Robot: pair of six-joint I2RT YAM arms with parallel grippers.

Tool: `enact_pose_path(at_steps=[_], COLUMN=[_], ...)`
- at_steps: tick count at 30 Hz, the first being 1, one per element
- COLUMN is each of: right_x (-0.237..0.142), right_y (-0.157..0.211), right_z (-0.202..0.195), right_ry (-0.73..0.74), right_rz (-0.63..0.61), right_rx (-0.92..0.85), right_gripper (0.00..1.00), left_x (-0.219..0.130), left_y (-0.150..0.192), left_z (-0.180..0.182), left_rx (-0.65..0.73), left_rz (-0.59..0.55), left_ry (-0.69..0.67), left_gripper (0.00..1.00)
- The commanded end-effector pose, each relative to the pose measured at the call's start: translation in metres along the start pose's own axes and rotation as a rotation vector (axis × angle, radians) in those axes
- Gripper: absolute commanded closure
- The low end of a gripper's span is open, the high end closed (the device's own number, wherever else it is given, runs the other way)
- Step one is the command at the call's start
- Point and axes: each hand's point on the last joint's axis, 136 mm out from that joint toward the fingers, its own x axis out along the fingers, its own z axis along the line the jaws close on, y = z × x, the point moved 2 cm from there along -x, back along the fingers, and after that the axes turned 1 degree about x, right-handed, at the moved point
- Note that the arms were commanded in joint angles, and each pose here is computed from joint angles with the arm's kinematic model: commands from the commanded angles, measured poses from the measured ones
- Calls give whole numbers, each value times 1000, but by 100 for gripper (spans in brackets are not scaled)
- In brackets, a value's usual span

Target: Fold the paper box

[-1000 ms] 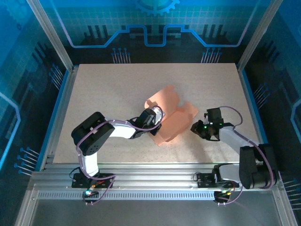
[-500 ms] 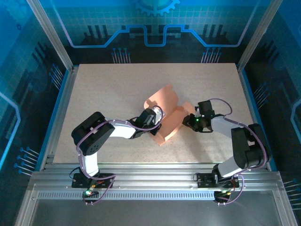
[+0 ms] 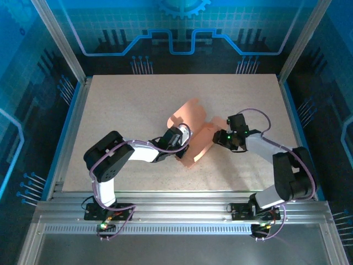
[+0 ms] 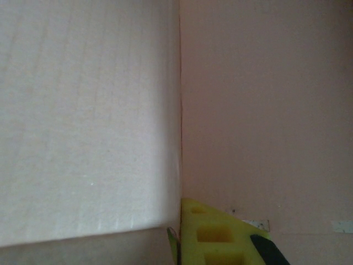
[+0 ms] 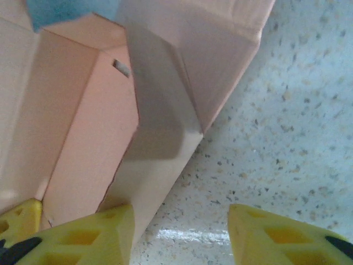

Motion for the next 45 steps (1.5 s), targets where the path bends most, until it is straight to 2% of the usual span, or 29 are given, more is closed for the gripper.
enact_pose_path(at_steps=[1, 5, 10, 14, 18, 29, 31, 37, 45], right_x=[-4, 6, 20, 12, -2, -22, -21, -2, 11], right_y=[-18, -30, -25, -27, -30, -39, -41, -40, -39], right_z=[5, 9, 8, 12, 6, -15, -14, -12, 8], right_ry=[-29, -42, -48, -73, -57, -32, -26, 16, 3], right_rz=[-24, -9, 39, -14, -67, -157, -131, -1, 65], right_rx=[-72, -89, -128, -208, -224, -89, -96, -166, -304], right_gripper=[47, 48, 61, 64, 55, 42, 43, 58, 62], left_x=[7, 8, 6, 5, 6, 9, 8, 9, 8], left_y=[53, 51, 56, 57, 55, 56, 57, 55, 57], left_z=[-5, -7, -5, -4, -4, -3, -3, -3, -3], left_rx=[2, -6, -3, -3, -1, 0, 0, -3, 0], left_rz=[178, 172, 181, 186, 187, 198, 198, 192, 194], left_ry=[37, 47, 35, 31, 32, 29, 29, 32, 30], left_gripper=[95, 95, 95, 94, 95, 95, 94, 94, 94])
